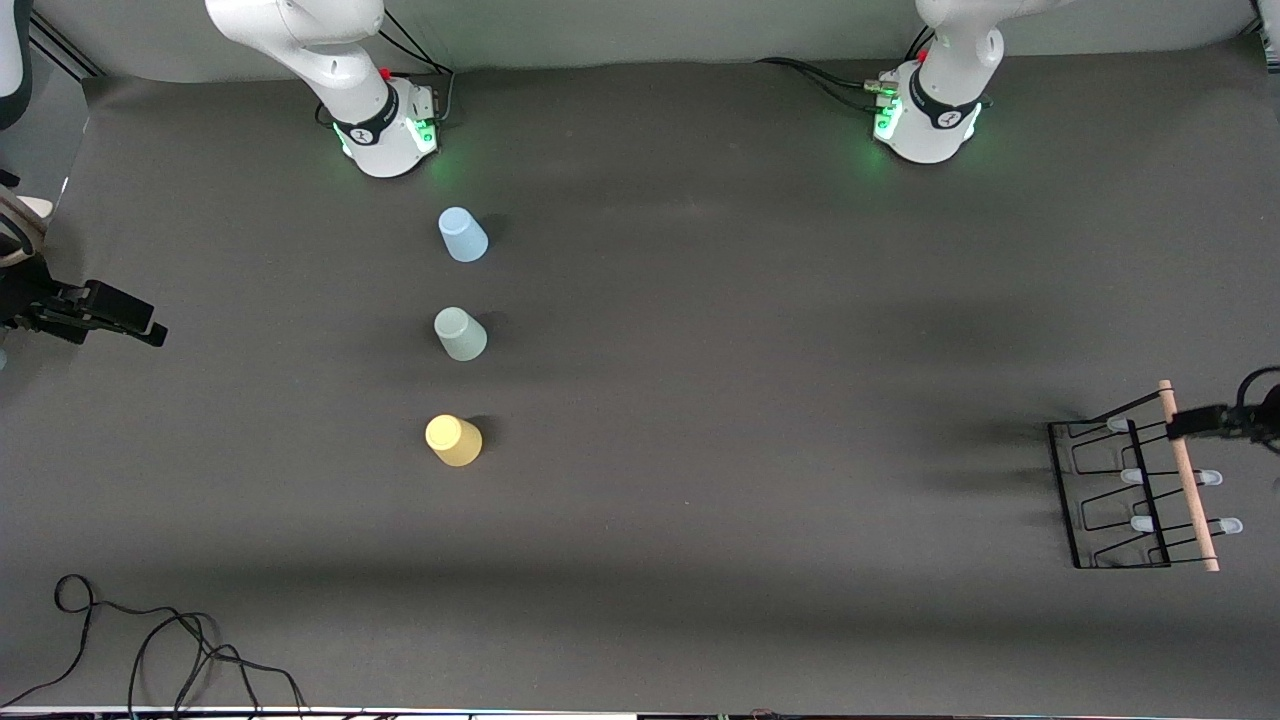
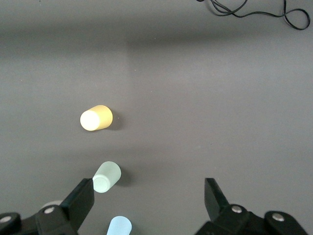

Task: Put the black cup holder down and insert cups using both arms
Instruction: 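Reach the left gripper to the rack's wooden handle and grasp it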

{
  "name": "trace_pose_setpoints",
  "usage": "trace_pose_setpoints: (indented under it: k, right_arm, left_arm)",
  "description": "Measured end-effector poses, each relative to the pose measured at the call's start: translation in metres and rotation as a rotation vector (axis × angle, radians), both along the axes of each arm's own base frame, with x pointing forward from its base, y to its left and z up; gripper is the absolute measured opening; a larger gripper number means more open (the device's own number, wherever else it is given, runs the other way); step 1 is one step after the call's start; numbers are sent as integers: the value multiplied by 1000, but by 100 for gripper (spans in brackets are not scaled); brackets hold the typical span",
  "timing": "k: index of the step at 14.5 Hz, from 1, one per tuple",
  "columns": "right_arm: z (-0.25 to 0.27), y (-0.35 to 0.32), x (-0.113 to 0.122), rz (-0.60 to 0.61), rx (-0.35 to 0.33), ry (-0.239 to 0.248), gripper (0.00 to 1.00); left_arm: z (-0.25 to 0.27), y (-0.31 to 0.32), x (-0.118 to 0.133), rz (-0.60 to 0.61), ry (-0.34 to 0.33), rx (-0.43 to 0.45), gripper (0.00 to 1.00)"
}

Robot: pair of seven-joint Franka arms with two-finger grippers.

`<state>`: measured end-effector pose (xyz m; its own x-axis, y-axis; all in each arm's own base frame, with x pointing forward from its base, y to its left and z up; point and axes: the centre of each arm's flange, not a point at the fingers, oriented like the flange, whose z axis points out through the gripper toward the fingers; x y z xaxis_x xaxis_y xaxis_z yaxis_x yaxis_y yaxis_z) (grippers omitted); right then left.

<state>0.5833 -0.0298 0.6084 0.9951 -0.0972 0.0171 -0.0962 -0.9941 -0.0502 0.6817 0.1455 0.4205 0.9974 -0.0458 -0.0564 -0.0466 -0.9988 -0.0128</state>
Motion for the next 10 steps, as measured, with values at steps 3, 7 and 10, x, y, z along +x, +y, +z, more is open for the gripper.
trace_pose_setpoints:
  k: [3,7,10]
  right_arm:
    - [-1,0,0,0,0,4,100]
    - [0,0,0,0,0,4,100]
    - [0,0,0,0,0,4,100]
  left_arm:
    - [-39,2,12,-15,7,20,79]
    - [-65,23,14,-33,7,50,76]
    - [-75,49,10,-38,10,47,74]
